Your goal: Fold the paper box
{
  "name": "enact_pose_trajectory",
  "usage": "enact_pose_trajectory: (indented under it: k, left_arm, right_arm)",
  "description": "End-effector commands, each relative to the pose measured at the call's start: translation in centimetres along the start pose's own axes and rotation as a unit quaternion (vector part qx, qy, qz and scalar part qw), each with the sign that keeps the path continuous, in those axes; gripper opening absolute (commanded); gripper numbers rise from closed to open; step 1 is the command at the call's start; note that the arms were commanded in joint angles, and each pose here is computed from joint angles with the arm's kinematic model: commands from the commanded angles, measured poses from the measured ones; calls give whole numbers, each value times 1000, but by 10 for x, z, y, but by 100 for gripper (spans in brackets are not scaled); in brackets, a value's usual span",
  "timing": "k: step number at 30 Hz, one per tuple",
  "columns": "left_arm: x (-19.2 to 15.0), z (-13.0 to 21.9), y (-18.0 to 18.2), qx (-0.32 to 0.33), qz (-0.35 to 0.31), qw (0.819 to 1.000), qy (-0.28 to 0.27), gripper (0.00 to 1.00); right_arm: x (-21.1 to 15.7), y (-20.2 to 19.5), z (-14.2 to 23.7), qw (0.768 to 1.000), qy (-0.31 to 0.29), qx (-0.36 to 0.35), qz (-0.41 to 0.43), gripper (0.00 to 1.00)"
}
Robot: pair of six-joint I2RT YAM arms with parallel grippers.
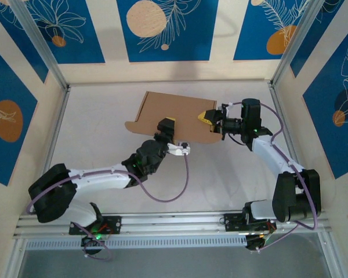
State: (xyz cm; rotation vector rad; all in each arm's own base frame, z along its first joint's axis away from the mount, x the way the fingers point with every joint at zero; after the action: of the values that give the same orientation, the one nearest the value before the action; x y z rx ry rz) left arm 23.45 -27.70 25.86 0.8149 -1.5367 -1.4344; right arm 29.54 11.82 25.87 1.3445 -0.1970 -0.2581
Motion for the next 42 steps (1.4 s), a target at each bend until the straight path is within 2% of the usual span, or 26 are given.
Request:
enact_pose_trajectory:
  k: [1,7,11,13,17,19,20,23,25,28,32,34,36,38,42]
  left_arm:
    - [4,0,31,38,17,999,15,64]
    - [0,18,34,-113,57,992,23,46]
    - [-1,23,42,-172,60,982,43,45]
    - [-1,27,49,-215,65,973,57,45]
    - [1,38,55,-327,81,937,91,45]
    - [2,44,50,-391,83,910,107,45]
    - [4,45,48,-407,88,903,108,45]
    - [11,48,37,-465,111,873,96,46]
    - [17,47,25,-505,115,850,94,46]
    - [25,41,9,-548,124,821,101,46]
    - [34,26,-8,-586,153,787,118,45]
    - [38,16,-15,-592,163,778,133,45]
    - [41,8,-20,-592,176,773,141,47]
    - [42,1,-22,-601,199,759,150,47]
    - [45,-17,-22,-601,236,747,159,46]
  right_arm:
    - [-11,3,4,999,28,12,-13,49]
    - [-12,5,11,1000,15,-9,-17,70]
    - [-13,14,26,999,-18,-44,14,86]
    - [-15,16,39,993,-48,-97,42,93]
    - [-22,24,68,965,-122,-200,116,92]
    - [-25,31,84,933,-174,-264,172,89]
    - [-27,35,91,918,-197,-285,194,87]
    - [-35,50,103,877,-240,-313,275,81]
    - [-41,61,103,860,-232,-322,320,73]
    - [-51,75,98,869,-203,-305,333,64]
    - [-59,87,90,922,-151,-259,247,60]
    - [-64,93,86,945,-120,-223,209,61]
    - [-68,92,88,952,-130,-216,171,61]
    - [-69,85,94,954,-163,-231,96,59]
    - [-72,72,94,953,-159,-255,-40,56]
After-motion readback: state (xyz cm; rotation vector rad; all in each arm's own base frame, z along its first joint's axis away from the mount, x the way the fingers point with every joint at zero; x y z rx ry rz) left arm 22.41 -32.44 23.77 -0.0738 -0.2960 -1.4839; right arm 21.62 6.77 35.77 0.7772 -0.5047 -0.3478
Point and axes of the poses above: each hand's point on the last joint's axis, 136 mm out from that joint toward the fingers, its own z axis back along the fingers, its own y axis along the line the jaws close on, x = y × z, the point moved 8 cm from there along z, back along the fingers, and after that the axes turned 6 degrees about z, right-handed, at the moved point
